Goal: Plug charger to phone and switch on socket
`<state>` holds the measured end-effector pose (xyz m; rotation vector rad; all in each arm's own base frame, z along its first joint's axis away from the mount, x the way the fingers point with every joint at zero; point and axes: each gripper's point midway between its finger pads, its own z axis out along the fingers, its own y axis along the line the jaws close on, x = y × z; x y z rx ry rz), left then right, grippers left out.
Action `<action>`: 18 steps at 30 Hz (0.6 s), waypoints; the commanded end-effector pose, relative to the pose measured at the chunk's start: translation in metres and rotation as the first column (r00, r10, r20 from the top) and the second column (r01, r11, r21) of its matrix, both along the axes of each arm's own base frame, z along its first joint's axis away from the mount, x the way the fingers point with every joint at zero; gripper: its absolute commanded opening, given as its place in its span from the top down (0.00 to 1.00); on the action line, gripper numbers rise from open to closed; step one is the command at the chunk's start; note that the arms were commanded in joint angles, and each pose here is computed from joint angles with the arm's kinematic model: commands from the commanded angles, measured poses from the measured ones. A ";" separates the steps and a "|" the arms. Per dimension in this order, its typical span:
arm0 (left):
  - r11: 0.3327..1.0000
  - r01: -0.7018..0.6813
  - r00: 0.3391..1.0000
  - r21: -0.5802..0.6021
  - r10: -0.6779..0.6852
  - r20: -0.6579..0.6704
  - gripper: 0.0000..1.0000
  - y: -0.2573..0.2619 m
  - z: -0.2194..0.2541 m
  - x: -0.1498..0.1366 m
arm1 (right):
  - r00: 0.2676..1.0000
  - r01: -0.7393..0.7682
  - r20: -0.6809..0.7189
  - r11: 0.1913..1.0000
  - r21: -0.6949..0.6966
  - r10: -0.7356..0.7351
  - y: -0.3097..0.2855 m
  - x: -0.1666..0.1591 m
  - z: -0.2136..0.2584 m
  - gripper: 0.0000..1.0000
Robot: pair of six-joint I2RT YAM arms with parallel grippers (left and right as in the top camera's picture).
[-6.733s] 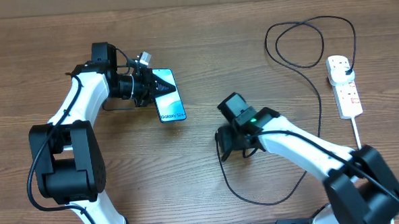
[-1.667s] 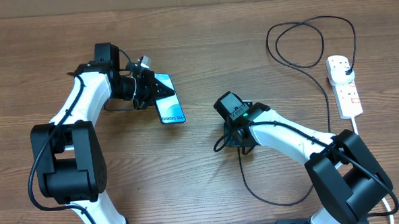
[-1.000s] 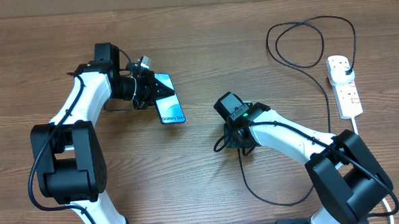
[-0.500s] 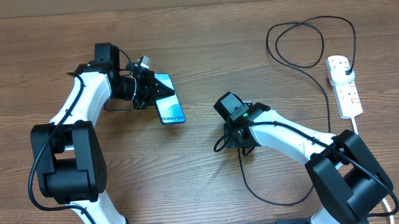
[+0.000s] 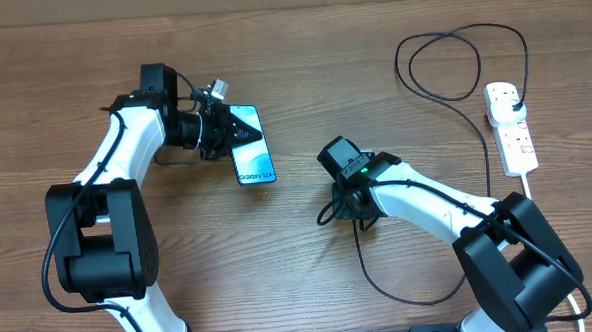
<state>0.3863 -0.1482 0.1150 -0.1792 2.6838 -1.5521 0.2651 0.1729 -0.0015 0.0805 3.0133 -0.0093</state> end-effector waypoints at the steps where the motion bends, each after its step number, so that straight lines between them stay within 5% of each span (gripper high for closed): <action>1: 0.998 0.032 0.999 -0.054 -0.030 0.035 0.96 -0.007 0.011 -0.003 | 0.998 -0.007 -0.060 0.999 -0.045 0.004 -0.013 -0.017 -0.015 0.96; 10: 0.990 0.080 0.993 -0.120 -0.069 0.096 0.96 -0.013 0.023 -0.006 | 0.999 -0.009 -0.044 1.000 -0.016 0.008 -0.010 -0.017 0.000 0.96; 18: 0.892 0.226 0.946 -0.392 -0.105 0.307 0.96 -0.026 0.077 -0.016 | 0.982 -0.187 0.062 0.917 0.352 0.177 0.044 -0.030 0.082 0.96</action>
